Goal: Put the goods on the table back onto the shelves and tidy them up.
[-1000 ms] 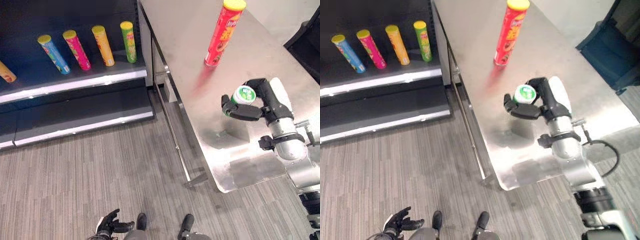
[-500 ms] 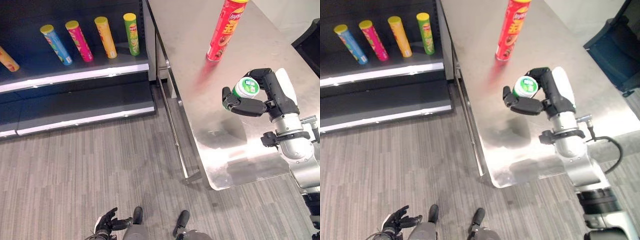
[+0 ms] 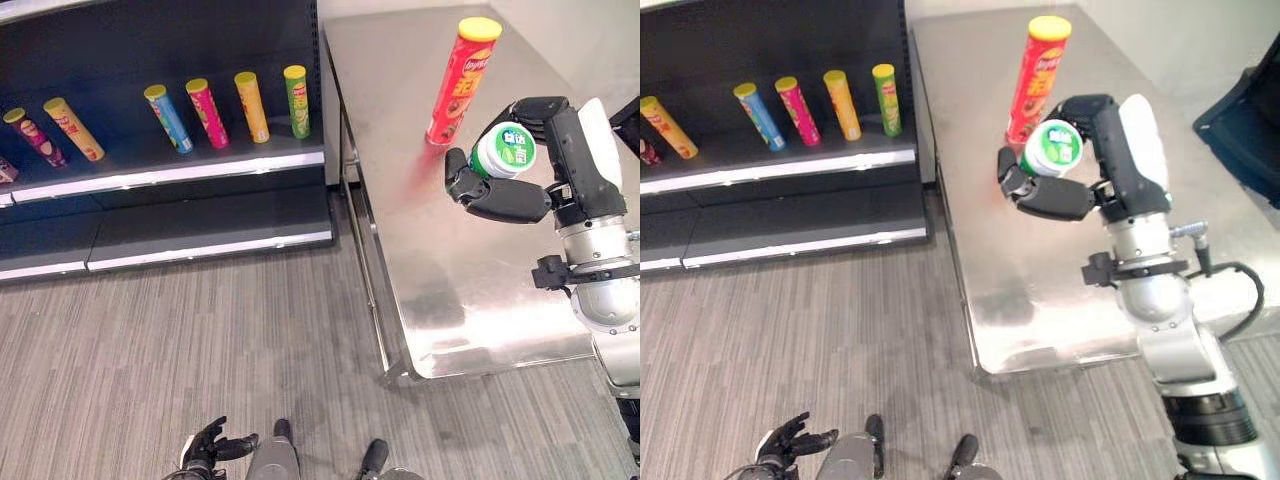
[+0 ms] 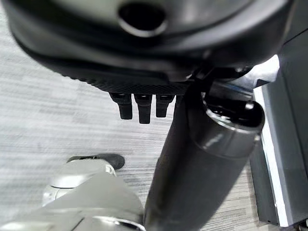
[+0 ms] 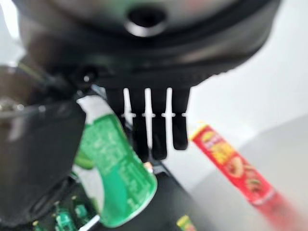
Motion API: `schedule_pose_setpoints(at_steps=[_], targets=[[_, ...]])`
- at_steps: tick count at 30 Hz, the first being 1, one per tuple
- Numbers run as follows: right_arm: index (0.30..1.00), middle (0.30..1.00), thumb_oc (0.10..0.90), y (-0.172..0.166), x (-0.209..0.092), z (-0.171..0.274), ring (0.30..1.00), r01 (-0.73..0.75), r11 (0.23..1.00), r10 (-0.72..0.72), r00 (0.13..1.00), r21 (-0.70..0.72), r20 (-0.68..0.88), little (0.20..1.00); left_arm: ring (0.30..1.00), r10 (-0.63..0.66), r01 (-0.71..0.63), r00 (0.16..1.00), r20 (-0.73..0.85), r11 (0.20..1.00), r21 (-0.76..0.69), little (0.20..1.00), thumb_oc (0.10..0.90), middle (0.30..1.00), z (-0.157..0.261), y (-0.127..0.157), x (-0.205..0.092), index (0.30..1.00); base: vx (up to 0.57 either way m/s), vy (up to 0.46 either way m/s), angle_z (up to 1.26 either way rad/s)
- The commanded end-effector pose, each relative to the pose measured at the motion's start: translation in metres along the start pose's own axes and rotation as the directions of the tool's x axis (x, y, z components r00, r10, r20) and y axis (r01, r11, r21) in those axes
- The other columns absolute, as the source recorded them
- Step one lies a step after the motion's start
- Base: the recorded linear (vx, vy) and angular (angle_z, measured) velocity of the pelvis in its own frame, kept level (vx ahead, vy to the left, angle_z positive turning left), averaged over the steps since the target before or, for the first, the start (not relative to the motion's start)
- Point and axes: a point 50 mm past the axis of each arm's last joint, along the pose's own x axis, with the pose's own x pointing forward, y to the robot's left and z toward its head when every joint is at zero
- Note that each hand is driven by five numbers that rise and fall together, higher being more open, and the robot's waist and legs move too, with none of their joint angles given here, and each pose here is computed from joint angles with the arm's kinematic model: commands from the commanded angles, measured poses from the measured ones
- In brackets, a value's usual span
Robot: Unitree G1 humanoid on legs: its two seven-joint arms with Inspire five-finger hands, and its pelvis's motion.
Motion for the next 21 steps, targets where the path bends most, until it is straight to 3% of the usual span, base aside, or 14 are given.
schedule_pose_setpoints(at_steps=[1, 10, 21], targets=[[0.3, 0.3, 0.4, -0.02, 0.017, 0.04, 0.3, 0.098, 0.995, -0.097, 0.968, 0.007, 0.233, 0.3, 0.9, -0.004, 0.002, 1.0, 0.025, 0.996, 0.086, 0.9, 0.8, 0.9, -0.003, 0.004, -0.004, 0.9, 0.07, 0.178, -0.05], [0.3, 0.3, 0.4, -0.019, 0.017, 0.054, 0.3, 0.059, 0.998, -0.058, 0.953, 0.004, 0.297, 0.3, 0.9, -0.006, 0.008, 1.0, -0.017, 0.995, 0.102, 0.9, 0.8, 0.9, -0.016, 0.002, -0.007, 0.9, 0.12, 0.324, 0.19], [0.3, 0.3, 0.4, -0.014, 0.022, 0.064, 0.3, 0.117, 0.993, -0.116, 0.938, 0.014, 0.328, 0.3, 0.9, -0.014, -0.017, 0.995, 0.1, 0.955, 0.296, 0.9, 0.8, 0.9, 0.029, 0.02, 0.004, 0.9, 0.12, 0.48, 0.22]])
